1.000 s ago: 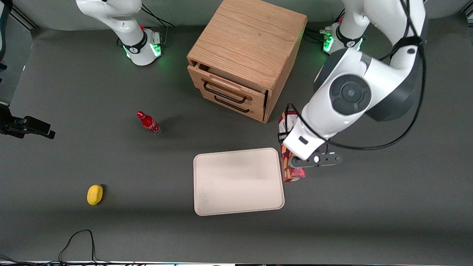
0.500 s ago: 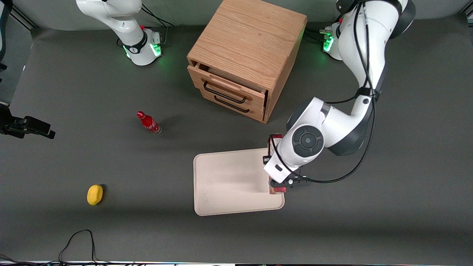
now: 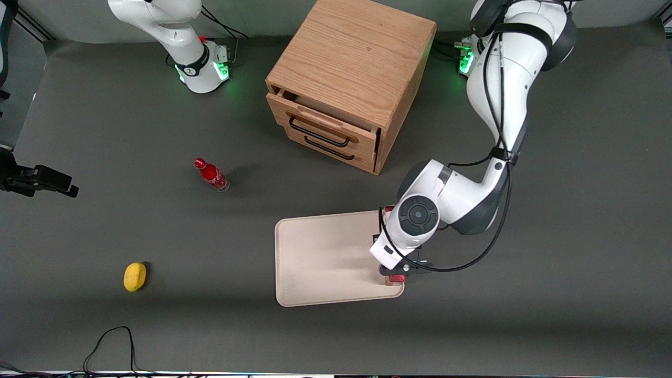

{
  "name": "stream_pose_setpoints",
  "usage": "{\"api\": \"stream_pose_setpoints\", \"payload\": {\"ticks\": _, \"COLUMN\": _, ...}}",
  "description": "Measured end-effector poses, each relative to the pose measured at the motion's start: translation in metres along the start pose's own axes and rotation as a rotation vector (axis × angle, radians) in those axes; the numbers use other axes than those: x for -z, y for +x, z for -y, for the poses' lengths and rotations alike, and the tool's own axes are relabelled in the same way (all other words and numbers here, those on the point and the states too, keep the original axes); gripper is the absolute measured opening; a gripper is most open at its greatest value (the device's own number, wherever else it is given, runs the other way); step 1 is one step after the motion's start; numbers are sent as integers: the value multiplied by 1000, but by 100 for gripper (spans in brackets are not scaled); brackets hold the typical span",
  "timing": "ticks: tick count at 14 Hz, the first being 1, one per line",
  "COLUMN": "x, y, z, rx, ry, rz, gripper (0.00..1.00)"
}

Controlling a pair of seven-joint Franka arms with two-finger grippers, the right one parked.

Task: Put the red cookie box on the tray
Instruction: 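Carry the cookie box over the white tray with the left gripper, then lower the box onto the tray and open the left gripper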

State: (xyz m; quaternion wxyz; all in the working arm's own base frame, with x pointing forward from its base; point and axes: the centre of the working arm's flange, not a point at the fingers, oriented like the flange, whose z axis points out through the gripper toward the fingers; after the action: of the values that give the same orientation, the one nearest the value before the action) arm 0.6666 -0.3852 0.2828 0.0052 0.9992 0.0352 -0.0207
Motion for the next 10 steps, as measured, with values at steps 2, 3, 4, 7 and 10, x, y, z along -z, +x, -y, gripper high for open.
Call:
{"api": "stream_pose_setpoints", "payload": {"ticks": 2, "x": -10, "y": -3, "z": -6, "rx": 17, "ry": 12, "rz": -9, "gripper": 3}}
{"api": "stream_pose_setpoints", "payload": {"ticks": 3, "x": -14, "y": -4, "z": -8, "rx": 22, "ry": 15, "rz": -15, "gripper": 3}}
{"api": "stream_pose_setpoints", "payload": {"ticks": 4, "x": -18, "y": -4, "z": -10, "rx": 24, "ry": 18, "rz": -18, "gripper": 3}}
{"api": "stream_pose_setpoints", "payload": {"ticks": 7, "x": -24, "y": -2, "z": -9, "rx": 26, "ry": 18, "rz": -26, "gripper": 3}}
{"api": "stream_pose_setpoints", "payload": {"ticks": 10, "x": -25, "y": -1, "z": -8, "rx": 10, "ry": 47, "rz": -48, "gripper": 32}}
